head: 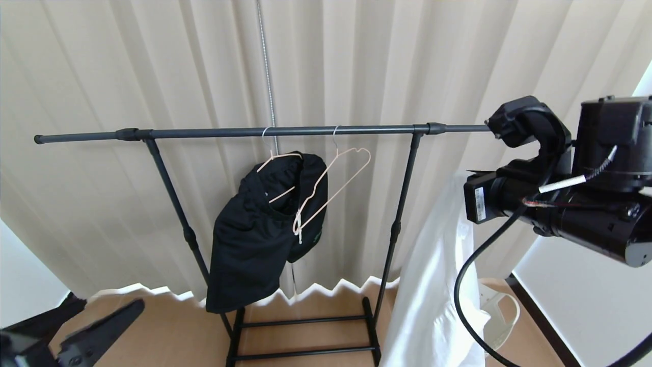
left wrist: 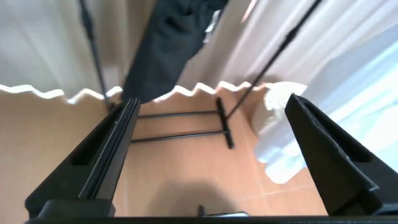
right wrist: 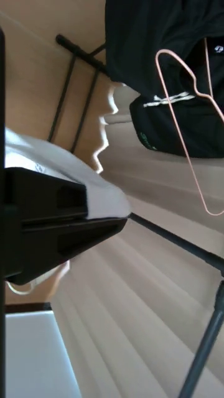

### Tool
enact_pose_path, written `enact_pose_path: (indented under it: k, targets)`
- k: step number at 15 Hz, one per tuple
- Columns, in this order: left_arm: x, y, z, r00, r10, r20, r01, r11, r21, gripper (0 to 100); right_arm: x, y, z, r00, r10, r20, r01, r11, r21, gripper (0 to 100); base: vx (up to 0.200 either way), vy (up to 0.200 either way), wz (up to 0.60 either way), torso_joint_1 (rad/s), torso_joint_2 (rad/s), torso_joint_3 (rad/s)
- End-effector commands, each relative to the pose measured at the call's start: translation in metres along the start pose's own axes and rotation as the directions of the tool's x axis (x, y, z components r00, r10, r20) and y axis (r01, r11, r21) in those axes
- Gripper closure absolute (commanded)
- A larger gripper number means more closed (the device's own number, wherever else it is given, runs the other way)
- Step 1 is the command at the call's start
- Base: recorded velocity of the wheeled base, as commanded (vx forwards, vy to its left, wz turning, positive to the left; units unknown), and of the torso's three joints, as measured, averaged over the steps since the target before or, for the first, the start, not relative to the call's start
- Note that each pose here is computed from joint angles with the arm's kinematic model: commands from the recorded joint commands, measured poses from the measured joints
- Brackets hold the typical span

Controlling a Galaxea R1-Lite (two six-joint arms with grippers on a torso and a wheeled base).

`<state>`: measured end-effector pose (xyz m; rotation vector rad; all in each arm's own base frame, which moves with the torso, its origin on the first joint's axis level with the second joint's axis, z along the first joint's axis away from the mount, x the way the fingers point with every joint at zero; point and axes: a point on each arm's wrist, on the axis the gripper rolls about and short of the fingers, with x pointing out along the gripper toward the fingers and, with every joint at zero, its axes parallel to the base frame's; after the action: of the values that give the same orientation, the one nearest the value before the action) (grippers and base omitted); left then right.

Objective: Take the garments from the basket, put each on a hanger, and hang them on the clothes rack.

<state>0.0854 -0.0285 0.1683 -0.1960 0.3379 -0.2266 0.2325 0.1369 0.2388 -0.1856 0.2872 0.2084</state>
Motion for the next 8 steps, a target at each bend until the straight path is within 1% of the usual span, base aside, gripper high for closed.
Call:
enact_pose_path:
  k: [1,2,3,4,5,7,8]
  targets:
    - [0.072,-0.045,0.032,0.989,-0.068,-0.130,0.072,0.997,0.022,0,0.000,0.009,0.031,0.992,0.045,-0.121,-0.019,0.979,0.204,100,0.000,0.000,0.00,0.000,0.00,0.000]
    - [0.083,-0.053,0.030,0.987,-0.054,-0.153,0.060,0.997,0.038,0,0.005,0.013,0.031,0.986,0.052,-0.158,-0.017,0.976,0.218,100,0.000,0.000,0.00,0.000,0.00,0.000]
    - [0.102,-0.071,0.023,0.980,-0.043,-0.194,0.059,0.995,0.080,0,0.015,0.018,0.033,0.983,0.058,-0.174,-0.017,0.974,0.225,100,0.000,0.000,0.00,0.000,0.00,0.000]
    - [0.111,-0.084,0.020,0.975,-0.051,-0.214,0.074,0.992,0.104,0,0.017,0.020,0.032,0.983,0.062,-0.173,-0.021,0.974,0.227,100,0.000,0.000,0.00,0.000,0.00,0.000]
    - [0.118,-0.093,0.018,0.972,-0.057,-0.227,0.085,0.990,0.116,0,0.022,0.026,0.029,0.981,0.070,-0.179,-0.029,0.974,0.223,100,0.000,0.000,0.00,0.000,0.00,0.000]
    - [0.131,-0.109,0.010,0.960,-0.083,-0.266,0.124,0.982,0.141,0,0.029,0.045,0.023,0.979,0.093,-0.179,-0.051,0.972,0.229,100,0.000,0.000,0.00,0.000,0.00,0.000]
    - [0.134,-0.116,0.007,0.955,-0.096,-0.279,0.142,0.979,0.149,0,0.035,0.049,0.020,0.979,0.086,-0.187,-0.041,0.972,0.233,100,0.000,0.000,0.00,0.000,0.00,0.000]
